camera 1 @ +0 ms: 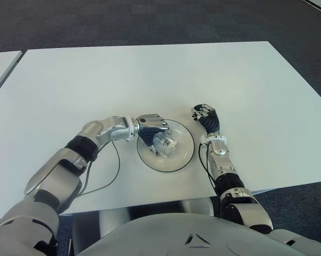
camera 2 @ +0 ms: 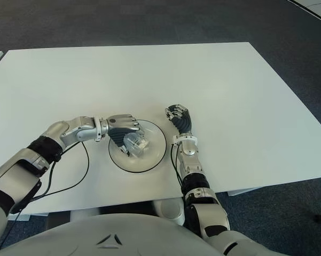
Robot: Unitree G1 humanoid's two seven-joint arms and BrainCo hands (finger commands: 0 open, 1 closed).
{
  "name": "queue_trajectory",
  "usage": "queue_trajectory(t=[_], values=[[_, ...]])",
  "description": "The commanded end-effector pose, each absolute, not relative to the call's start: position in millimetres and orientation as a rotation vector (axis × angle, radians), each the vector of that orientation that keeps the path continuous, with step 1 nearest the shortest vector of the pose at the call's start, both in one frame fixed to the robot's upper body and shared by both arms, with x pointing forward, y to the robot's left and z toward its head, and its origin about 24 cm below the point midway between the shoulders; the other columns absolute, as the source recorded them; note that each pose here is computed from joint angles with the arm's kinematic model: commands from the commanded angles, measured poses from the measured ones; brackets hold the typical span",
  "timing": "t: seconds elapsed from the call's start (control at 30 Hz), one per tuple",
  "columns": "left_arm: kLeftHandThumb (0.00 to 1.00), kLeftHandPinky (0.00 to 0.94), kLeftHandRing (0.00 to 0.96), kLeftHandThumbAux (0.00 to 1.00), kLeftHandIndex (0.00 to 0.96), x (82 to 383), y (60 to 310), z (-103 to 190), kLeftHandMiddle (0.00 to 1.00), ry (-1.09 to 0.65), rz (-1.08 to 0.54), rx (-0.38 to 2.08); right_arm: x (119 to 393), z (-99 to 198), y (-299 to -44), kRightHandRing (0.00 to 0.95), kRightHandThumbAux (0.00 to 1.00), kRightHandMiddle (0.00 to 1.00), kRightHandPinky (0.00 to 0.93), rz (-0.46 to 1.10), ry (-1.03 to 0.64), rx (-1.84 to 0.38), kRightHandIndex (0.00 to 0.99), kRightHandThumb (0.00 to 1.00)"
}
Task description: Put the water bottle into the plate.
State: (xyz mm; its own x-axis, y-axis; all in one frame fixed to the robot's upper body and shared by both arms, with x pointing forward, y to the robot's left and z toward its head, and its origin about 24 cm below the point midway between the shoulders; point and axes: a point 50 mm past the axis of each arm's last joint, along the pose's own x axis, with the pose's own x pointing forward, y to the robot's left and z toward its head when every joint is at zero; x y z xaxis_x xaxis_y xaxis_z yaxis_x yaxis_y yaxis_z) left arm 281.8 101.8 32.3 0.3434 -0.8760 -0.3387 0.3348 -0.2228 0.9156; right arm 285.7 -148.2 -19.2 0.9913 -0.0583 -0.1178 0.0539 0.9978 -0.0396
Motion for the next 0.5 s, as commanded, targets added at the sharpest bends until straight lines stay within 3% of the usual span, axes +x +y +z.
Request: queue_trajectory(t=[0.03, 0.13, 0.17, 0.27, 0.5], values=[[0.440, 0.467, 0.451, 0.630, 0.137, 281.9, 109.0, 24.3, 0.381, -0.494, -1.254, 1.438, 266.2, -49.2, -150.4, 0.534, 0.730, 0.530, 0.532, -0.068, 0.286, -0.032, 0.429, 0.702], [0.369, 0.324, 0.282, 0.628, 0.060, 282.4, 109.2, 22.8, 0.241, -0.481, -1.249, 1.464, 266.2, -48.9, -150.4, 0.536, 0.730, 0.532, 0.538, -0.065, 0.282, -0.033, 0.430, 0.702], [0.346, 0.235, 0.199, 0.632, 0.038, 282.5, 109.1, 22.5, 0.169, -0.478, -1.247, 1.472, 266.3, -48.7, -150.4, 0.537, 0.730, 0.533, 0.539, -0.064, 0.281, -0.033, 0.430, 0.702], [0.314, 0.092, 0.069, 0.633, 0.012, 282.6, 108.3, 24.7, 0.059, -0.500, -1.223, 1.498, 266.7, -48.5, -150.3, 0.539, 0.730, 0.535, 0.538, -0.065, 0.282, -0.034, 0.430, 0.702], [0.307, 0.006, 0.004, 0.561, 0.000, 281.4, 107.8, 29.8, 0.003, -0.623, -1.119, 1.538, 266.9, -48.8, -150.4, 0.538, 0.730, 0.537, 0.532, -0.061, 0.285, -0.035, 0.430, 0.702]])
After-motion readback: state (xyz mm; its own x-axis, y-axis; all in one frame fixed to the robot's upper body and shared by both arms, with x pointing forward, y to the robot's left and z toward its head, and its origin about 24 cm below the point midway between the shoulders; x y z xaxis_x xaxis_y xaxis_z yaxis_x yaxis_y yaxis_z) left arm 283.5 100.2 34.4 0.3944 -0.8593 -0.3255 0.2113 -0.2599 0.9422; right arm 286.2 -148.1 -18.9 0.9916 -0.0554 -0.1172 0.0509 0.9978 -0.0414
